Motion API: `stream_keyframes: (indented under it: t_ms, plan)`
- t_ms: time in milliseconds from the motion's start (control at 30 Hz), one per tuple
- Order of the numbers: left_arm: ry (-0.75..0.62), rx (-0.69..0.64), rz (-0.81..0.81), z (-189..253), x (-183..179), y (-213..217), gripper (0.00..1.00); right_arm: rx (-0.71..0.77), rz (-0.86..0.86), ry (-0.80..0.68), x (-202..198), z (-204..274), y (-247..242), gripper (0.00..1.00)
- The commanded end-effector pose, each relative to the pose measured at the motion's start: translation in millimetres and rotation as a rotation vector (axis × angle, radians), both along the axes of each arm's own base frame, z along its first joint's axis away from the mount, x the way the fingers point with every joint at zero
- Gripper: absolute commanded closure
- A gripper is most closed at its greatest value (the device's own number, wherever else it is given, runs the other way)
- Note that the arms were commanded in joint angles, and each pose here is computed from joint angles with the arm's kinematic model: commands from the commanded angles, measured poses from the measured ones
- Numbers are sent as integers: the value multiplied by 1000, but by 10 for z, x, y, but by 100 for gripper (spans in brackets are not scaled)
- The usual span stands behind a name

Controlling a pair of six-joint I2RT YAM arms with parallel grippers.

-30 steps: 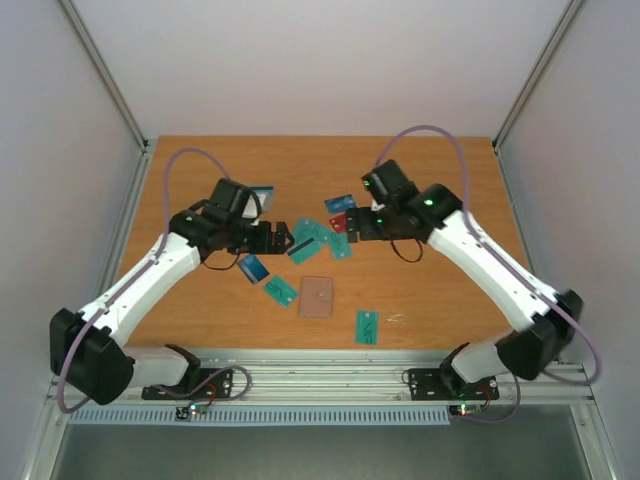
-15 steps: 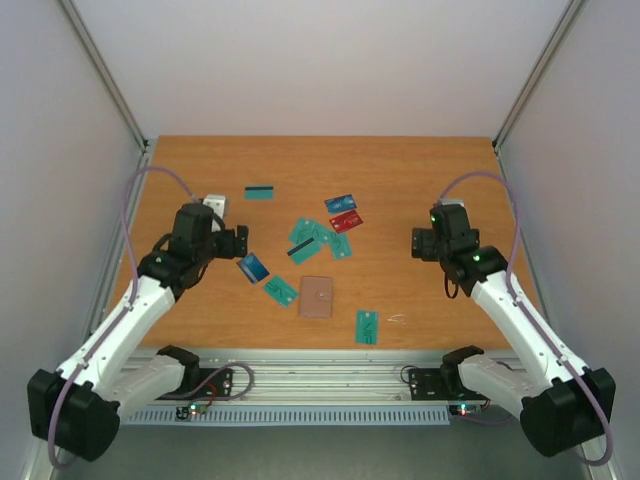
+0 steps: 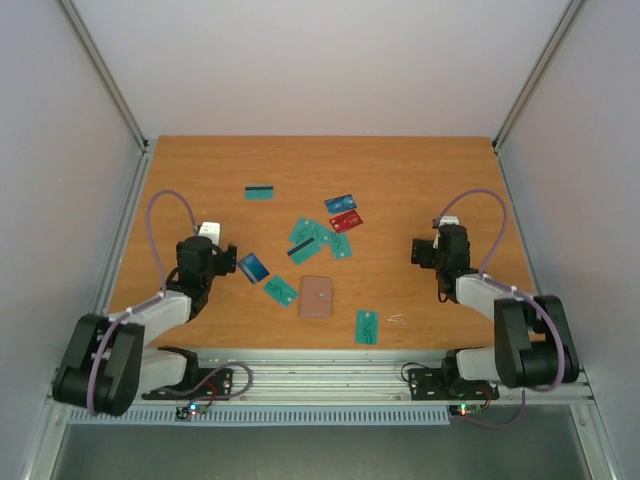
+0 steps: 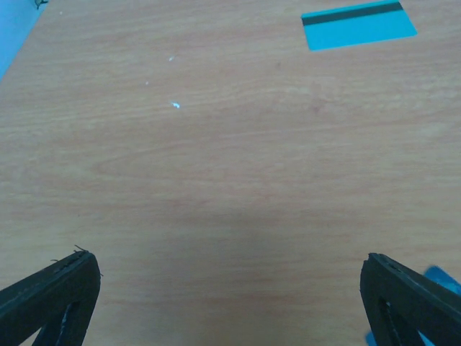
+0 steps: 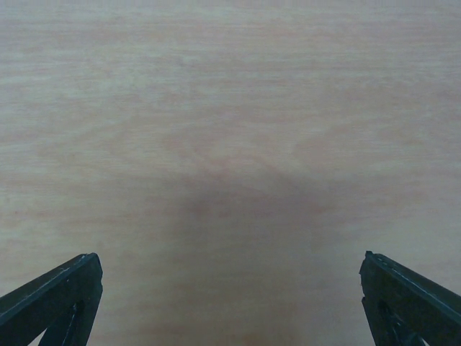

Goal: Put the credit cards into the card holder

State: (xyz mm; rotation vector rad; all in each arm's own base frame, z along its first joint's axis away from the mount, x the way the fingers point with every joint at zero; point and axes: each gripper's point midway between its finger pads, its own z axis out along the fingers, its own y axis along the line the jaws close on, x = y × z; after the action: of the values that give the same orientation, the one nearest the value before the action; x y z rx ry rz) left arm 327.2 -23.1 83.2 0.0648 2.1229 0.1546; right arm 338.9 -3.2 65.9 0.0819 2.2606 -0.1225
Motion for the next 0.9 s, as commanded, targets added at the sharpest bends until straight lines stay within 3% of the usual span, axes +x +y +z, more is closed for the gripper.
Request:
stream_keyframes:
  t_ms: [0, 133, 267, 367, 867]
  plan:
    - [-324, -29, 1, 614, 451, -1, 1, 12, 105, -312, 556, 514, 109, 2]
    - [-339, -27, -26, 533, 650, 70, 1, 42, 91, -346, 735, 349, -5, 2]
    - [-353, -110, -27, 355, 742, 164, 0, 82, 125, -361, 684, 282, -18, 2]
    - [-281, -134, -29, 289, 814, 183, 1, 91, 131, -352, 693, 274, -6, 2]
    - [-295, -138, -27, 306, 810, 197, 1, 82, 98, -354, 698, 282, -60, 2]
